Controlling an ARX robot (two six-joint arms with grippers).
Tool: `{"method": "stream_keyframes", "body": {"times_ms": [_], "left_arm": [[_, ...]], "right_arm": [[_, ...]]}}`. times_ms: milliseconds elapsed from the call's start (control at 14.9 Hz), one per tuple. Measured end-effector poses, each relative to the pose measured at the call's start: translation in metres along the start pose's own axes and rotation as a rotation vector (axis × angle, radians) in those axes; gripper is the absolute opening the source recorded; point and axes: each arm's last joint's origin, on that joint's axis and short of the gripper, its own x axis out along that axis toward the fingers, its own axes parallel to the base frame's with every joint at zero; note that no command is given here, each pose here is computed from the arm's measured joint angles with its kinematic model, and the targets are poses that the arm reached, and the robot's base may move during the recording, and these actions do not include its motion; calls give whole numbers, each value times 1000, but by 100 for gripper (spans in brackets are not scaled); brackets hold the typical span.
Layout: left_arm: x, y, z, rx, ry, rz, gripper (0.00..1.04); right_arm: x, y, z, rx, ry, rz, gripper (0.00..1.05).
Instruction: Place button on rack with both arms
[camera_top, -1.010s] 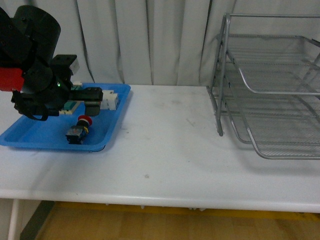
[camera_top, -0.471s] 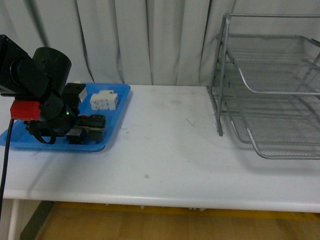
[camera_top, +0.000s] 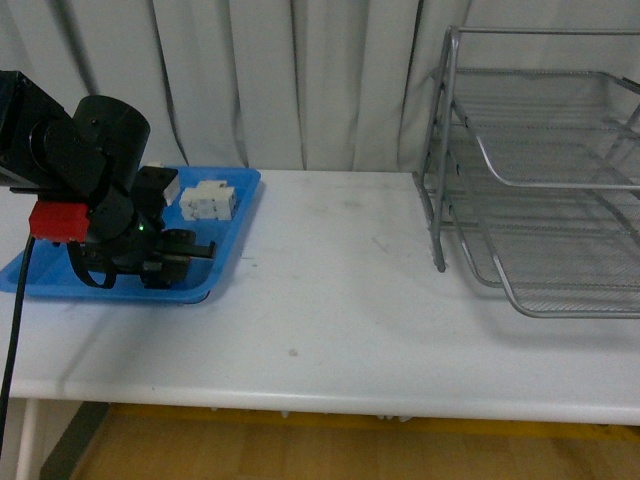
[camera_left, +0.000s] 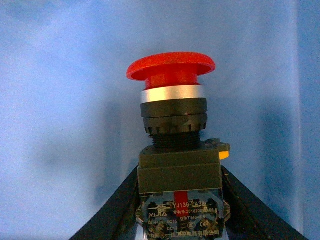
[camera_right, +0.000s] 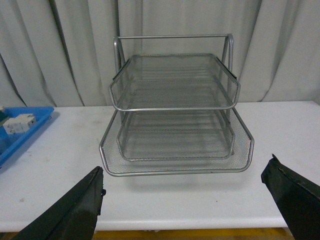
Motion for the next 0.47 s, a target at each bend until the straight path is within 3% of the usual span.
{"method": "stream_keyframes", "body": {"times_ms": [471], "left_arm": [[-10,-1,6,-2,-18,-2,37]], "right_arm": [[0,0,0,0,0,0,98]]}}
